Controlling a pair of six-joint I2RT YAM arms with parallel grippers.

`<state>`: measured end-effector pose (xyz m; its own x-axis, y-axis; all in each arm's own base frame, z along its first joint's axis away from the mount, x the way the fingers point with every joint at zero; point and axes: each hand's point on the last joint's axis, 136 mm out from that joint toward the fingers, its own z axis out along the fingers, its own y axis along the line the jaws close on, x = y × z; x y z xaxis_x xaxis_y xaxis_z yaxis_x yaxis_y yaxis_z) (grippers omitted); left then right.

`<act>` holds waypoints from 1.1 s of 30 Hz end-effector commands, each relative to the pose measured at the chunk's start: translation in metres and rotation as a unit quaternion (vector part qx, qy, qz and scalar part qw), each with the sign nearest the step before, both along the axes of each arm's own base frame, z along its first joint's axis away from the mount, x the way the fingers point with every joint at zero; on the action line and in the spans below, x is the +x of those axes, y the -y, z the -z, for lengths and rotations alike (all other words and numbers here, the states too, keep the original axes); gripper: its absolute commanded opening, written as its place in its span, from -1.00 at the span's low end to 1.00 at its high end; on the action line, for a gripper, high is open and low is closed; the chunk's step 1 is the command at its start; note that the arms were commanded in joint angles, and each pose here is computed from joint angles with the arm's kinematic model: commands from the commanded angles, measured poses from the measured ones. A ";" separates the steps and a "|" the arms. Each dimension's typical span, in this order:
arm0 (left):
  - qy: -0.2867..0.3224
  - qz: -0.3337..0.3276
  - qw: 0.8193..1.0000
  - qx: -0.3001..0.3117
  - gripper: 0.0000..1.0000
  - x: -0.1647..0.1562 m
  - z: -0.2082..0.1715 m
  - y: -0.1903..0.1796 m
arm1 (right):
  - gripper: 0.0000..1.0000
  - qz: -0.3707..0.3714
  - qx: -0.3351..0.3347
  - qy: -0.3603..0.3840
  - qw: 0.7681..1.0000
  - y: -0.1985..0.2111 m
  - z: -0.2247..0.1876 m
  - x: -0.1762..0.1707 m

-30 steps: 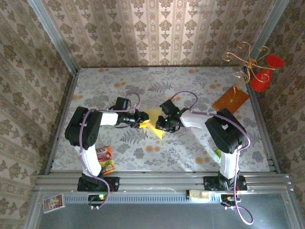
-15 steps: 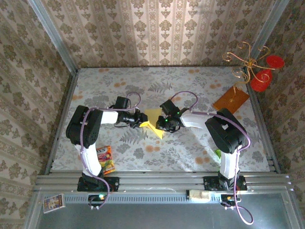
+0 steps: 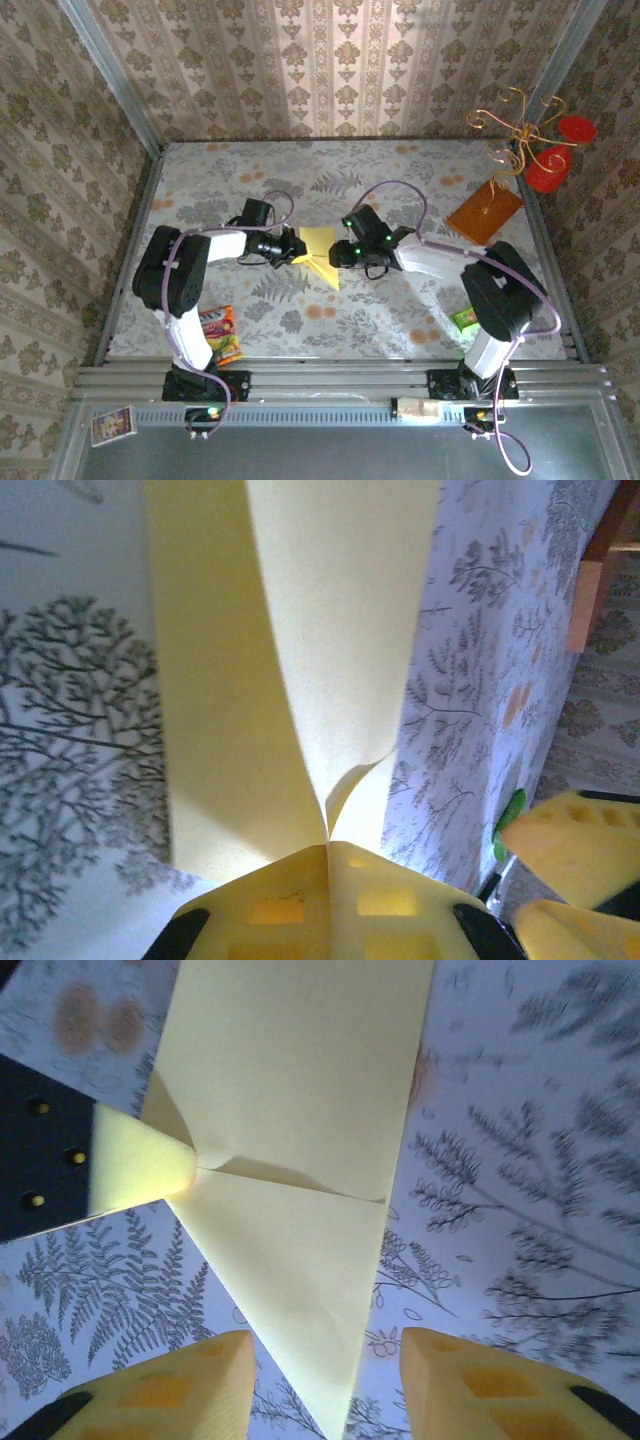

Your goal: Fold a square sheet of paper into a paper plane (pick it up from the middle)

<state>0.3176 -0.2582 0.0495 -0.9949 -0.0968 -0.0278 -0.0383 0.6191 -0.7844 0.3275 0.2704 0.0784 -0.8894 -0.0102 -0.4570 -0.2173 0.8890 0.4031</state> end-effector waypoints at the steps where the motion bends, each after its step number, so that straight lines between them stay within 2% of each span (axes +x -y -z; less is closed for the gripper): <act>1: 0.023 -0.018 0.999 0.031 -0.88 0.006 -0.018 0.003 | -0.09 -0.025 -0.065 0.072 0.995 0.017 -0.009 -0.002; 6: 0.028 -0.023 0.997 0.064 -0.87 0.006 -0.022 0.010 | -0.09 -0.070 -0.138 0.134 0.979 0.010 -0.013 -0.015; 13: 0.024 -0.022 0.996 0.085 -0.87 0.001 -0.021 0.017 | -0.15 -0.109 -0.190 0.146 0.965 -0.023 0.010 -0.025; 17: 0.019 -0.027 0.996 0.086 -0.88 0.000 -0.020 0.016 | -0.19 -0.110 -0.196 0.144 0.964 -0.036 0.022 -0.026; 33: 0.012 -0.028 0.996 0.080 -0.87 0.000 -0.022 0.018 | -0.29 -0.080 -0.225 0.147 0.960 -0.031 0.038 -0.015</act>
